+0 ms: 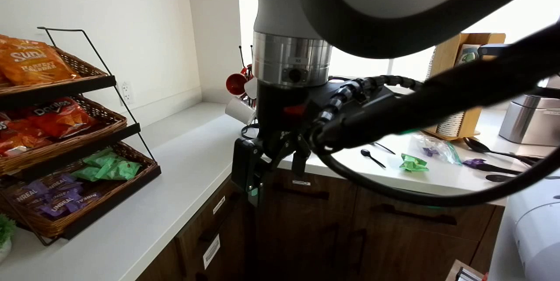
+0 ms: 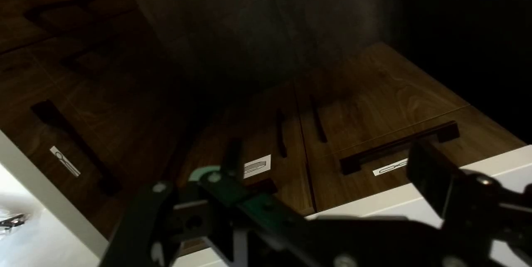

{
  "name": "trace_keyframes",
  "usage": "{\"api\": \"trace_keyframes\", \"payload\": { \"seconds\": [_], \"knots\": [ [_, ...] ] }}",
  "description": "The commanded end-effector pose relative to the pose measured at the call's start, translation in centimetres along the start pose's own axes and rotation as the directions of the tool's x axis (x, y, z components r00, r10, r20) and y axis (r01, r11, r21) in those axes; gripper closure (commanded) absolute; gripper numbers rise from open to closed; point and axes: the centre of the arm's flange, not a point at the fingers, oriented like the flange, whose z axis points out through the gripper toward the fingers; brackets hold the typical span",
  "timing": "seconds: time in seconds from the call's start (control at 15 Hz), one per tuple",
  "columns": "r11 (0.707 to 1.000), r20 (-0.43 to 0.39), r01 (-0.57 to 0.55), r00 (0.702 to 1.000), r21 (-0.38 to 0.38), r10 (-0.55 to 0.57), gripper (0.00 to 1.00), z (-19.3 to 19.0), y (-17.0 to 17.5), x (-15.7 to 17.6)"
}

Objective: Close the second drawer from the left.

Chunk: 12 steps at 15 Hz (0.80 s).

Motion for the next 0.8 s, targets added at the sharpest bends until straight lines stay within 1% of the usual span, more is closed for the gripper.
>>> {"api": "trace_keyframes", "payload": {
  "seconds": [0.0,0.6,0.73],
  "knots": [
    [1.0,0.0,0.0,1.0,0.0,0.0,0.0,0.0,0.0,0.0],
    [1.0,0.0,0.0,1.0,0.0,0.0,0.0,0.0,0.0,0.0],
    [1.0,0.021,0.017,1.0,0.02,-0.017,0.0,1.5,0.2,1.4]
  ]
}}
